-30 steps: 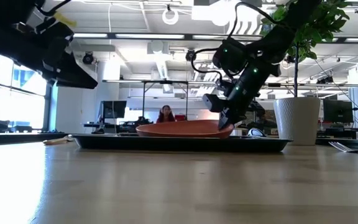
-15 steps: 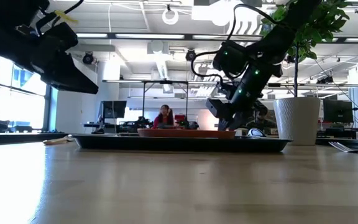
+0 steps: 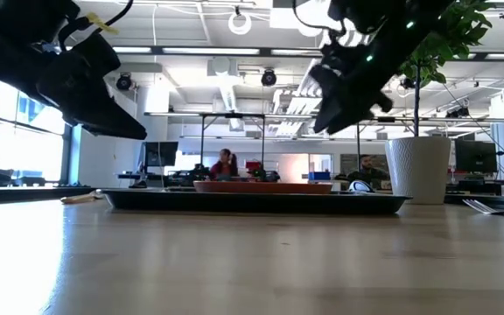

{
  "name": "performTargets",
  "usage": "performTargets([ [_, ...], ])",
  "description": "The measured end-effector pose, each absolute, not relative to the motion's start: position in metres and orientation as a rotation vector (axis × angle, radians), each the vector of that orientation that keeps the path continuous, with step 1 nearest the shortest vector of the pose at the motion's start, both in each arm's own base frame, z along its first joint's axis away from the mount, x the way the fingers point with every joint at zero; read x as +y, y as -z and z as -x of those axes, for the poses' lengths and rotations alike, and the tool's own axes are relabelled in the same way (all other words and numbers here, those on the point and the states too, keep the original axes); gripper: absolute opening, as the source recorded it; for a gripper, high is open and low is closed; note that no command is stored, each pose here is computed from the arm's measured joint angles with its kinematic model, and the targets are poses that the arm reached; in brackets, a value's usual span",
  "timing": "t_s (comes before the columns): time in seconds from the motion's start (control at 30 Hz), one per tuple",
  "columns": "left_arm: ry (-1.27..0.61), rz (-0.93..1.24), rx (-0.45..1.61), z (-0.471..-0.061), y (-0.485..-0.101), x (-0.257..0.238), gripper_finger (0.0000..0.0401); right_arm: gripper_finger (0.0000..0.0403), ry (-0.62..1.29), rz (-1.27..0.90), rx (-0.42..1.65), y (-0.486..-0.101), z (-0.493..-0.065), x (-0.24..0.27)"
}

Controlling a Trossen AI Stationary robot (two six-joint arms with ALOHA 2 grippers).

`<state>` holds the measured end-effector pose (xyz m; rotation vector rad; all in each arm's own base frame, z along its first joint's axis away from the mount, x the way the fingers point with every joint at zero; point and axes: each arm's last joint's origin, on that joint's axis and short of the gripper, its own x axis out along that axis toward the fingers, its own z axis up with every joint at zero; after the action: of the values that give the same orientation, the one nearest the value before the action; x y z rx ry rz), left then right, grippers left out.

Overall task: Pick and place plate/cup/fork/spoon on tray
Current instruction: Put the orange fork on the black tray to the right of the orange plate

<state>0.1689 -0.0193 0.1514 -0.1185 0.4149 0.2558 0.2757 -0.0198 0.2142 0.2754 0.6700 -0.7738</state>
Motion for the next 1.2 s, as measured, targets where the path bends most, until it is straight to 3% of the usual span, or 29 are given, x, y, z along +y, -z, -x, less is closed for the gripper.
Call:
performTargets([
  [0.33,-0.256,0.067,0.318,-0.177,-0.158,-0.020,0.0121,0.0116,0.685,-0.418,0.860,-0.217,-0.241,0.045],
  [0.5,-0.253,0.018,0.302,-0.178,-0.160,-0.020,0.0128,0.0082,0.442,-0.412,0.949,-0.226,-0.238,0.077],
  [0.7,-0.244,-0.039,0.305,-0.178,-0.160,-0.020,0.0133,0.0035,0.207,-0.416,0.773,-0.253,-0.253,0.106],
  [0.93,-0.242,-0.052,0.278,-0.181,-0.167,-0.023,0.0133,0.0002,-0.155,-0.231,0.480,-0.283,-0.269,0.126],
  [1.03,-0.287,-0.056,0.273,-0.180,-0.168,-0.025,0.0133,0.0002,-0.008,-0.162,0.420,-0.283,-0.275,0.119],
  [1.2,-0.369,-0.039,0.278,-0.178,-0.166,-0.025,0.0133,0.0000,0.484,-0.272,0.497,-0.265,-0.269,0.083],
])
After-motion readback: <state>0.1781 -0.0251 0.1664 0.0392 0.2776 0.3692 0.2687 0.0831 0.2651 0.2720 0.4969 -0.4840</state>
